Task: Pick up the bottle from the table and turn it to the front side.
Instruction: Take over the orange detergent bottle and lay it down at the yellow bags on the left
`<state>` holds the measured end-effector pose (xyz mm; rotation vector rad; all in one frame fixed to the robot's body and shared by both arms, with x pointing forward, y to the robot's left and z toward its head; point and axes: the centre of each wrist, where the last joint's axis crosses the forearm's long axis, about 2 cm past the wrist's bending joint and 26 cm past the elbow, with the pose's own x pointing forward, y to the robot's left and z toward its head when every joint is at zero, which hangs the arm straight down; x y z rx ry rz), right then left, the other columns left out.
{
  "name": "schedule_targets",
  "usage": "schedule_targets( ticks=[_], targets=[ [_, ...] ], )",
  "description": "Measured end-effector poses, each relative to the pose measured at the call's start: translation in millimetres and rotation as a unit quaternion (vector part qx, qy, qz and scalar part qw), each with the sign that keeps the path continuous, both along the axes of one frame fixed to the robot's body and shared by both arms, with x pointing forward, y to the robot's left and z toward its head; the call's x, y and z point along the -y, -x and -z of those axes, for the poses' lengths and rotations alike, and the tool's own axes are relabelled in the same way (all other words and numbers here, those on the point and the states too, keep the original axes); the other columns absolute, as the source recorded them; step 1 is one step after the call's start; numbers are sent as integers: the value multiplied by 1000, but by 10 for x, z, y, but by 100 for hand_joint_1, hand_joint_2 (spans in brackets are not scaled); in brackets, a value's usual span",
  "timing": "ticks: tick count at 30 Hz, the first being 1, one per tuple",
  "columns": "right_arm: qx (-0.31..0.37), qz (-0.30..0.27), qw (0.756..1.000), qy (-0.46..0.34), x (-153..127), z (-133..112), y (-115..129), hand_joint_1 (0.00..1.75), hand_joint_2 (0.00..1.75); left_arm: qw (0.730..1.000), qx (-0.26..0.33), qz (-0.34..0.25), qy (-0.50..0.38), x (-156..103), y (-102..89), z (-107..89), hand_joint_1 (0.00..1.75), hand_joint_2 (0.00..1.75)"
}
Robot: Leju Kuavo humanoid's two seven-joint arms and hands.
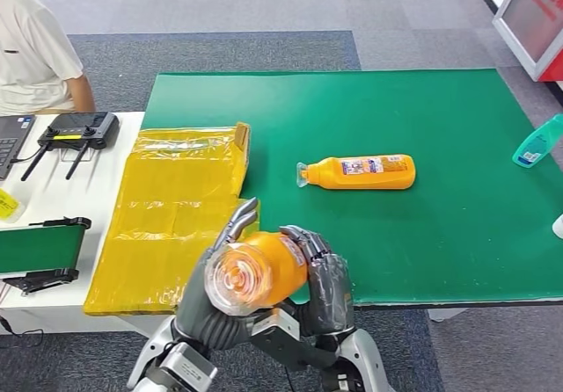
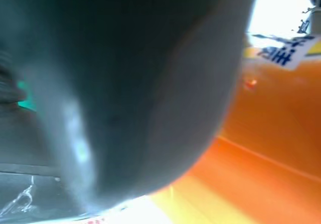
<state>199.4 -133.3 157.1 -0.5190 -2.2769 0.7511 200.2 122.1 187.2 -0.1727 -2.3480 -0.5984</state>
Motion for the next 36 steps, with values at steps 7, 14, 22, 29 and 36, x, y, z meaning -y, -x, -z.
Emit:
schedule_targets(
  ticks=[7, 14, 22, 29, 36],
  targets=[
    [7, 6, 1000, -2, 0, -17, 30, 175, 175, 1000, -5, 6, 5, 16, 18, 10, 0, 175],
    [4, -3, 1000, -7, 4, -4, 44, 175, 175, 1000, -3, 9, 4, 25, 29, 13, 0, 175],
    [11, -20, 1000, -18, 23, 24, 76, 175, 175, 998, -26, 42, 37, 51, 32, 17, 0, 175],
    [24, -15, 1000, -7, 44, 46, 94, 175, 175, 997, -35, 54, 34, 80, 33, 34, 12, 175],
    [27, -11, 1000, 0, 53, 58, 97, 175, 175, 997, -38, 60, 33, 87, 35, 37, 175, 175]
  ],
)
